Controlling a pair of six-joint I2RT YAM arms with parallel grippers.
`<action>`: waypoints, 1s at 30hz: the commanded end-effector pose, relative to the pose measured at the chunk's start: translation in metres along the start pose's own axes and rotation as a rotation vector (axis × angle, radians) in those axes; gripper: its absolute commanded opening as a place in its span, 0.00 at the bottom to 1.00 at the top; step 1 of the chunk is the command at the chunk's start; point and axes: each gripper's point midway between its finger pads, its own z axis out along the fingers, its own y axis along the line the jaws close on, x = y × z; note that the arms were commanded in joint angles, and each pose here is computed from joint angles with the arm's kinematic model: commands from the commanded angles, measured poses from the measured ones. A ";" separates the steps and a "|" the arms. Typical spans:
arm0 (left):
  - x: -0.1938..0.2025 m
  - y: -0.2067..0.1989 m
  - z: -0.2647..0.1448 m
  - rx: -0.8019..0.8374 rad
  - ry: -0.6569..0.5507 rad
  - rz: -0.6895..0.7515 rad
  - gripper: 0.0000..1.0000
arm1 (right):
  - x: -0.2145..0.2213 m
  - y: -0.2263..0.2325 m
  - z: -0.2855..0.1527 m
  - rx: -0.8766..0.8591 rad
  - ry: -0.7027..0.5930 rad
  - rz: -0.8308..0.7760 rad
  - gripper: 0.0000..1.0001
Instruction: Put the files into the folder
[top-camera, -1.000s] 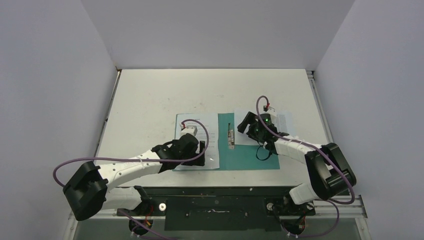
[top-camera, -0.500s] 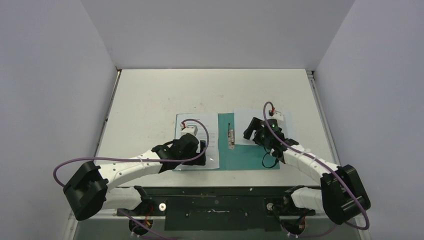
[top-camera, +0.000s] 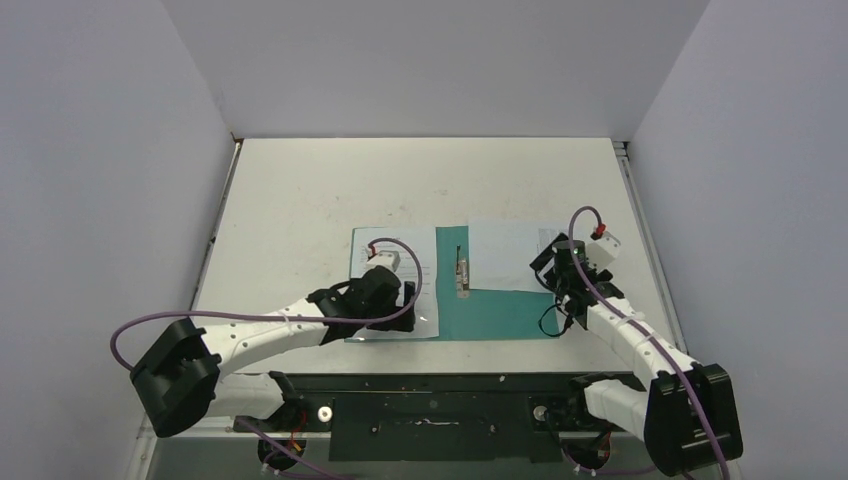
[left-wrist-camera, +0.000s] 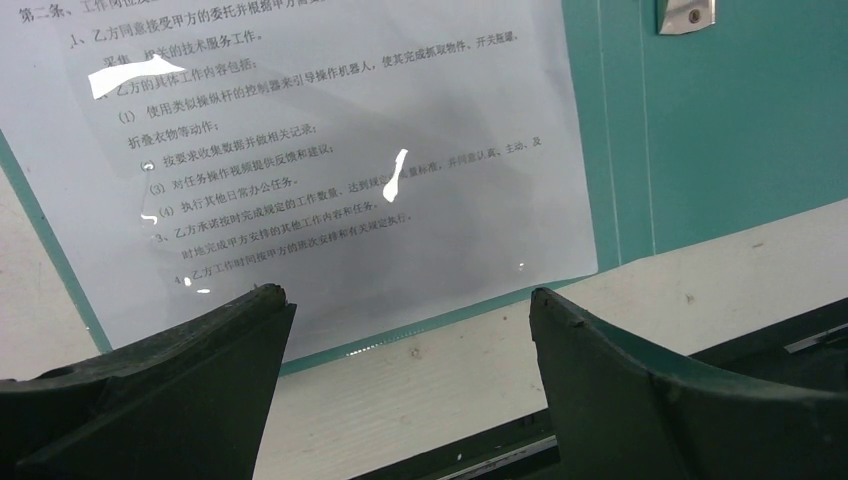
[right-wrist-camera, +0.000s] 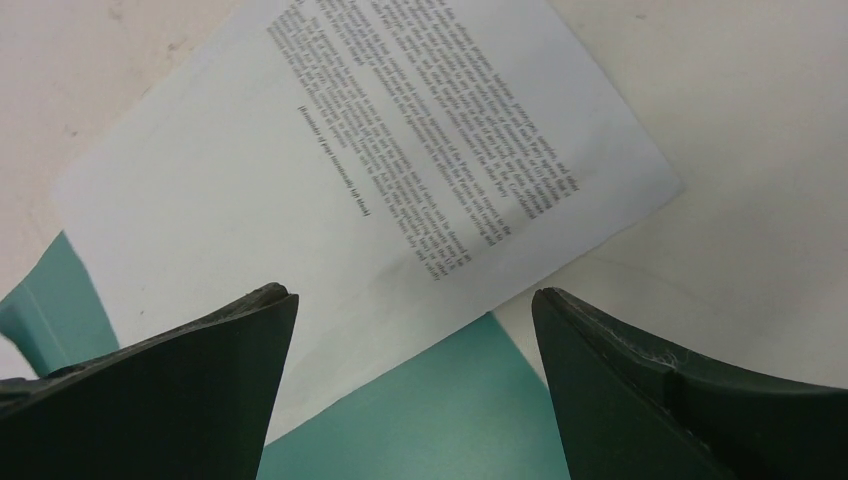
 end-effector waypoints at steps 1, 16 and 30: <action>-0.039 -0.036 -0.012 0.096 -0.084 0.012 0.89 | 0.004 -0.009 0.012 0.039 0.016 0.102 0.91; -0.116 -0.141 -0.026 0.328 -0.145 0.108 0.90 | 0.024 -0.029 0.034 0.140 0.038 0.227 0.92; -0.144 -0.230 0.049 0.456 -0.060 0.169 0.90 | 0.027 -0.036 0.036 0.139 0.025 0.279 0.98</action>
